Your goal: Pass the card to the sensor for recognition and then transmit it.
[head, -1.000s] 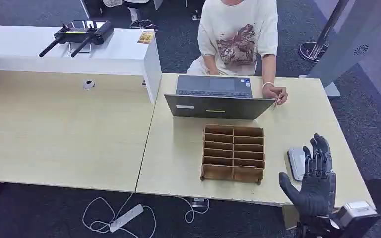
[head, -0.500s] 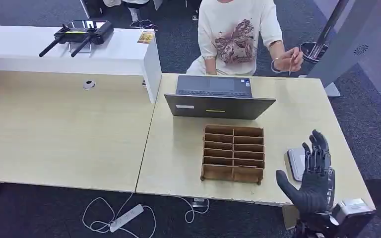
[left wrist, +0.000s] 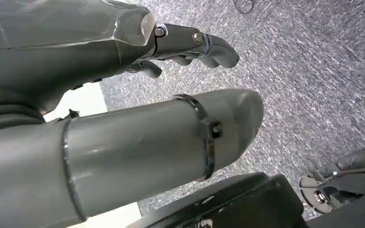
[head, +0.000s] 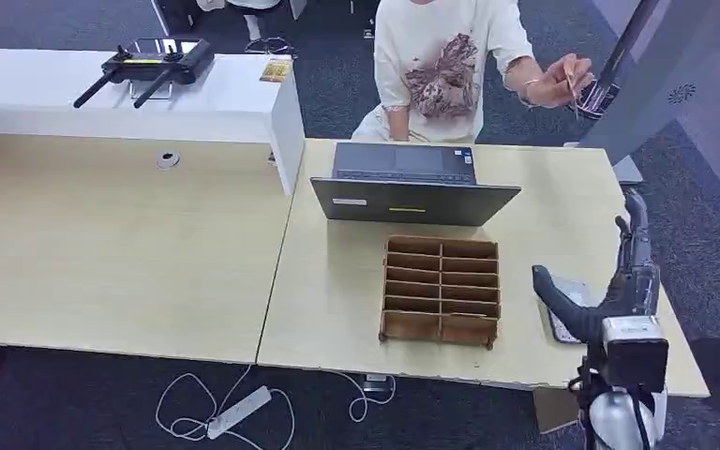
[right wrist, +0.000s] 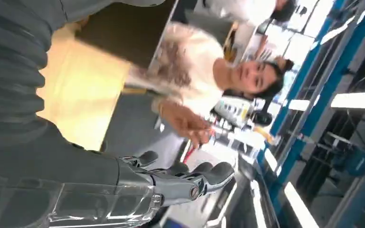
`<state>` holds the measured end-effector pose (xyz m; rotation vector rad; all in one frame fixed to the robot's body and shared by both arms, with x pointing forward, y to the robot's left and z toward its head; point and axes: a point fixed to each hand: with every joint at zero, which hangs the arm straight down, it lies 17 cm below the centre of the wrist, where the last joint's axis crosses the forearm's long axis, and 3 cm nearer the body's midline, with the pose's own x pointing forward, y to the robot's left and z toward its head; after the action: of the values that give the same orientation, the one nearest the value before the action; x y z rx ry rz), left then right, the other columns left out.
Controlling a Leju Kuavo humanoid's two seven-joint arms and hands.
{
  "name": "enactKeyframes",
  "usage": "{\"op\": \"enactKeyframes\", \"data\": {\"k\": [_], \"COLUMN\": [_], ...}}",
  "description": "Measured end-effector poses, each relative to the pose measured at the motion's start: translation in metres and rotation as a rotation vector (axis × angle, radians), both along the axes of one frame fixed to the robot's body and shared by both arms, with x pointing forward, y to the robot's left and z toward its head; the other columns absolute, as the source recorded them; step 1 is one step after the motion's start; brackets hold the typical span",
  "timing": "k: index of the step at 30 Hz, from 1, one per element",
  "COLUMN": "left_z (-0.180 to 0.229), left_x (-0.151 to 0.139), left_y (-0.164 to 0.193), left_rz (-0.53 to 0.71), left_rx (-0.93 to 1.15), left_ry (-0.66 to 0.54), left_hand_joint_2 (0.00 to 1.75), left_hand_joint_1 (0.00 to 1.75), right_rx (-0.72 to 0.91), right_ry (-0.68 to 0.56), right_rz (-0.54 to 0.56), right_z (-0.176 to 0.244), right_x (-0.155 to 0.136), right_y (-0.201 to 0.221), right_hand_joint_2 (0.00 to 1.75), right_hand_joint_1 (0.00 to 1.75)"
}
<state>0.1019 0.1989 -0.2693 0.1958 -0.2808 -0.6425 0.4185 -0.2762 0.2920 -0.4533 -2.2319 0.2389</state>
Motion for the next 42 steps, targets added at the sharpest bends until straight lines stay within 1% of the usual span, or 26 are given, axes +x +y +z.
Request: {"op": "enactKeyframes", "data": {"k": [2,3,6,10,11,13,19,21,26,29,33,36,42], "left_z": [0.000,0.000,0.000,0.000,0.000,0.001,0.001,0.001,0.001,0.000,0.000,0.000,0.001], "left_x": [0.000,0.000,0.000,0.000,0.001,0.004,0.005,0.005,0.002,0.001,0.000,0.000,0.001], "left_y": [-0.001,-0.001,-0.003,-0.005,-0.005,-0.005,-0.007,-0.007,-0.008,-0.007,-0.007,-0.008,-0.009], "left_rz": [0.000,-0.005,-0.024,-0.049,-0.053,-0.061,-0.085,-0.087,-0.111,-0.126,-0.154,-0.164,-0.192], "left_rx": [-0.001,-0.001,-0.003,-0.005,-0.003,-0.003,-0.004,-0.005,-0.006,0.001,0.006,0.007,0.008], "left_ry": [0.000,0.000,0.007,0.020,0.020,0.017,0.016,0.017,0.029,0.038,0.040,0.039,0.029], "left_hand_joint_2": [0.00,0.00,0.00,0.00,0.00,0.00,0.00,0.00,0.00,0.00,0.00,0.00,0.00], "left_hand_joint_1": [0.00,0.00,0.00,0.00,0.00,0.00,0.00,0.00,0.00,0.00,0.00,0.00,0.00], "right_rx": [-0.035,-0.071,-0.245,-0.521,-0.577,-0.640,-0.730,-0.782,-0.868,-0.924,-1.008,-1.045,-1.034], "right_ry": [-0.009,-0.012,-0.048,-0.127,-0.142,-0.163,-0.171,-0.150,-0.066,-0.029,0.037,0.079,0.175], "right_rz": [-0.032,-0.075,-0.262,-0.542,-0.593,-0.640,-0.701,-0.716,-0.701,-0.702,-0.707,-0.709,-0.690], "right_z": [0.003,0.004,0.012,0.037,0.043,0.052,0.079,0.082,0.087,0.091,0.089,0.091,0.082], "right_x": [0.004,0.007,0.016,0.032,0.038,0.050,0.096,0.115,0.164,0.186,0.211,0.224,0.239], "right_y": [-0.004,-0.007,-0.020,-0.034,-0.034,-0.033,-0.027,-0.027,-0.032,-0.034,-0.038,-0.043,-0.060], "right_hand_joint_2": [1.75,1.75,1.75,1.75,1.75,1.75,1.75,1.75,1.75,1.75,1.75,1.75,1.75], "right_hand_joint_1": [0.00,0.00,0.00,0.00,0.00,0.00,0.00,0.00,0.00,0.00,0.00,0.00,0.00]}}
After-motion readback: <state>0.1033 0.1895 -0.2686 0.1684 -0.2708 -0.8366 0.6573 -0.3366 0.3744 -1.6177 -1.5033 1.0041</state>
